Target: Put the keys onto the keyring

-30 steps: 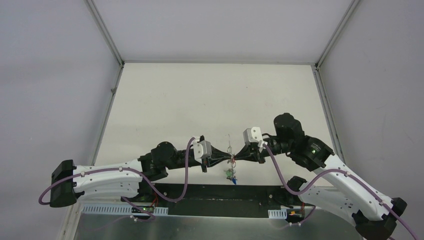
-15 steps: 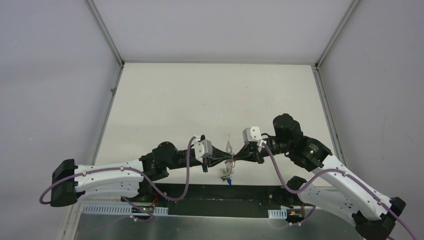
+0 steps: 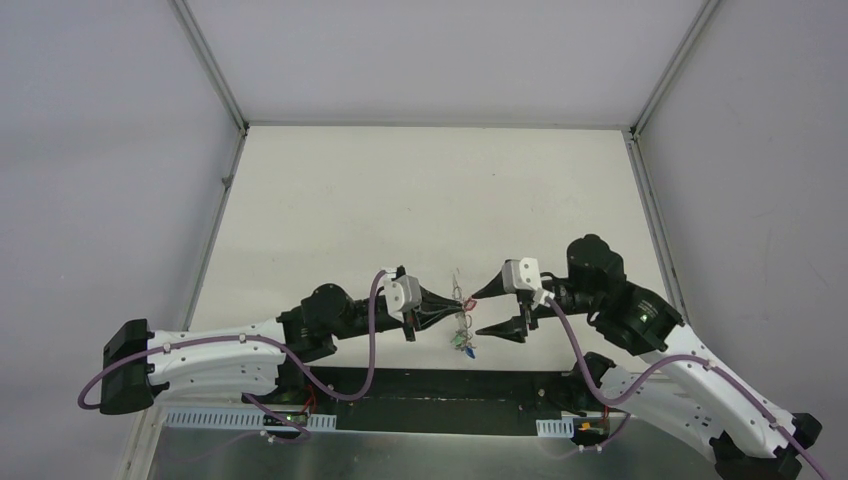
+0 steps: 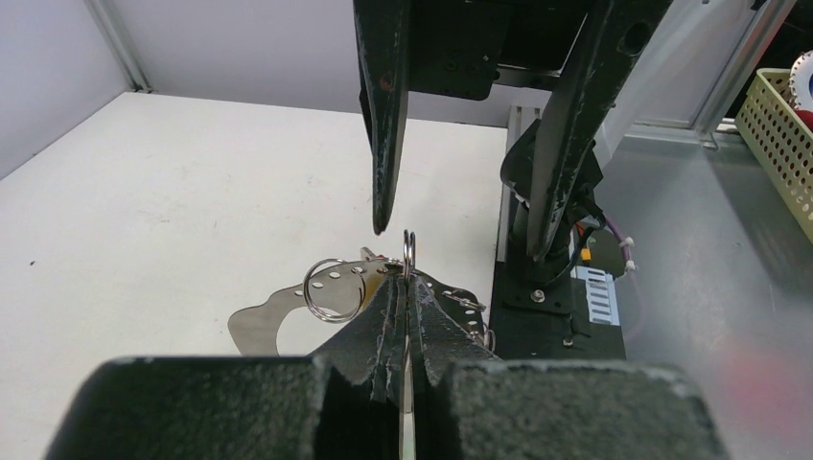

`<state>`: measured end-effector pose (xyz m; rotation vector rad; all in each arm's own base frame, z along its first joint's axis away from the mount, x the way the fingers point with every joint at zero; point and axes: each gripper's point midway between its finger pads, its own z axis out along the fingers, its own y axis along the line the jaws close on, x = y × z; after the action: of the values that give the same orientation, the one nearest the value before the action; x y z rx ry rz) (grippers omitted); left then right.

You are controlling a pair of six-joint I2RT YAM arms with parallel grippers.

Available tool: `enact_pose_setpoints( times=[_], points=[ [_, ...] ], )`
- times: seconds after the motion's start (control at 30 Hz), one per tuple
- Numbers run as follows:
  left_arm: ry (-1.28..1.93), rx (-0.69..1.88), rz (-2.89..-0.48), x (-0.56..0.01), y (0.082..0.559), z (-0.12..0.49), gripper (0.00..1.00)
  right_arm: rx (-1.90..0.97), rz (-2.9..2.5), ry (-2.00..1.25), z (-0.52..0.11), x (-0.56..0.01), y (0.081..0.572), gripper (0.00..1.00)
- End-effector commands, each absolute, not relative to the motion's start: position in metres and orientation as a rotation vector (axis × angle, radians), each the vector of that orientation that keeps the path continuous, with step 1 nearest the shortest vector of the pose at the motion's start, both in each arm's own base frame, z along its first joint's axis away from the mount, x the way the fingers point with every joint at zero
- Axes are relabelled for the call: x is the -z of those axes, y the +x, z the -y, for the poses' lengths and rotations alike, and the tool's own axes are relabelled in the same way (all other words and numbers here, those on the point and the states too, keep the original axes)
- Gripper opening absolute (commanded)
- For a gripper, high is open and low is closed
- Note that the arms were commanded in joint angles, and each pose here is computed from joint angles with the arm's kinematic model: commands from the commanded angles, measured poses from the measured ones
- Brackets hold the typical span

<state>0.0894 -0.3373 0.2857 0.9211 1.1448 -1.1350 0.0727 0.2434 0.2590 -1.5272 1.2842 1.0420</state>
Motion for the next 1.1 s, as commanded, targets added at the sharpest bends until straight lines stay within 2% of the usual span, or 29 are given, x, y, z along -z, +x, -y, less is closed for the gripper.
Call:
enact_pose_setpoints(
  times=[0.0,0.43,0.77,0.9,1.07],
  points=[
    [0.828,1.161,-1.06,-0.317,0.09,0.328,0.0,-0.972,-1.217,-1.467,-0.242,-0.286,0.081,0.64],
    [0.829,1.114,-1.137,-0.303,0.095,0.319,0.0,-0.968,-1.224,-1.445,-0.244,-0.288,0.085,0.76],
    [0.82,0.929,-1.257,-0.297,0.106,0.263,0.0,-0.971,-1.246,-1.414,-0.25,-0.281,0.092,0.99],
    [0.851,0.823,-1.322,-0.293,0.114,0.249,0.0,-0.978,-1.262,-1.412,-0.253,-0.277,0.095,1.0],
    [0.902,0.713,-1.456,-0.27,0.128,0.259,0.0,-0.993,-1.317,-1.345,-0.259,-0.273,0.105,1.0]
  ],
)
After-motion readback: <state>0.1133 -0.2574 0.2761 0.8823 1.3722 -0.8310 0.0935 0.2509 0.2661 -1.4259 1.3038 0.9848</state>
